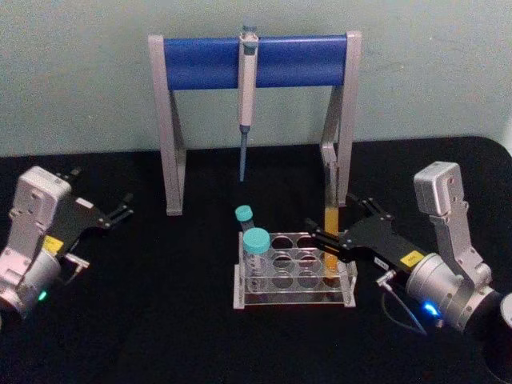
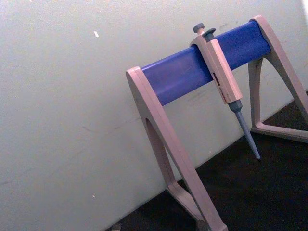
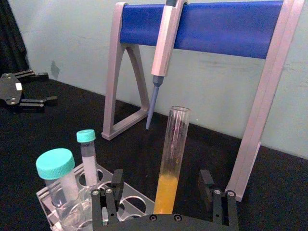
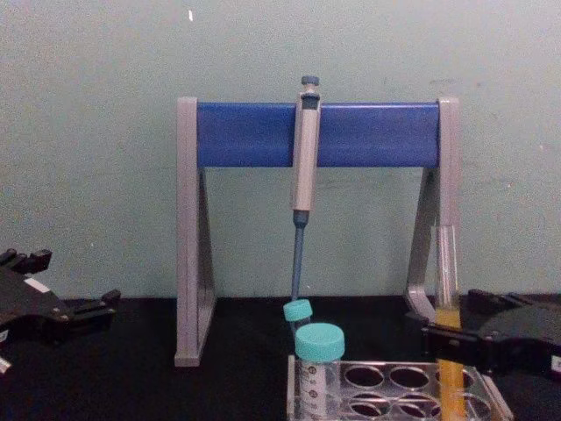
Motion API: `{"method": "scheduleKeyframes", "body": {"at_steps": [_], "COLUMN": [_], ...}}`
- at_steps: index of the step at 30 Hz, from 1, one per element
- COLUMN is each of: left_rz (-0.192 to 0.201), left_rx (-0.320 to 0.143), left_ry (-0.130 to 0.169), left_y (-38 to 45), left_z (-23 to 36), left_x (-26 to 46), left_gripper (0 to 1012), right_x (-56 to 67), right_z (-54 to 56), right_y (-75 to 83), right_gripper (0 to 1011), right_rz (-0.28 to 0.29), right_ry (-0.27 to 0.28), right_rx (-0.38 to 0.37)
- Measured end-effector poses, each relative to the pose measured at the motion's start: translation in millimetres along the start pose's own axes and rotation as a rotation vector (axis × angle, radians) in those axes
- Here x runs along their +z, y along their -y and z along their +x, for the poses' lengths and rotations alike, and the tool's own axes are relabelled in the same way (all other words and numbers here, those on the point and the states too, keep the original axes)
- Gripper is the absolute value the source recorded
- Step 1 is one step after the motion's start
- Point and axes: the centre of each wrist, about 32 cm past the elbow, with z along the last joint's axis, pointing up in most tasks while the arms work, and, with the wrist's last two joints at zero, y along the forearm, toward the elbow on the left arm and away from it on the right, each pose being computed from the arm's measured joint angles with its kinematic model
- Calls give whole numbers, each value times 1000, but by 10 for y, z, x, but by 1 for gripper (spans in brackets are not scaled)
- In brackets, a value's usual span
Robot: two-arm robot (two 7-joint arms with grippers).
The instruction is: Pick up the test tube from the test tube rack, shake it, then place it back into the test tube rack.
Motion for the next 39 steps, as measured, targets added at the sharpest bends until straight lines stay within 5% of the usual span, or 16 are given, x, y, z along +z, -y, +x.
{"method": "scheduleKeyframes", "body": {"at_steps": [14,22,31,39], "left_rz": [0,0,0,0], "left_rx": [0,0,0,0], "left_ry": [0,0,0,0], "left_y": [0,0,0,0], "left_z": [0,0,0,0], "left_x": [0,0,0,0], "left_gripper": [1001,1001,1001,1002], "right_x": [-8,-76,-287,-435], "right_z": [-12,-30,-58,-69], "right_y": [340,504,496,457], "right_gripper": [1000,1000,1000,1000], "right_rz": [28,57,35,-4], "right_ry": [2,9,31,18], "right_rx": [14,-113,-270,-317]}}
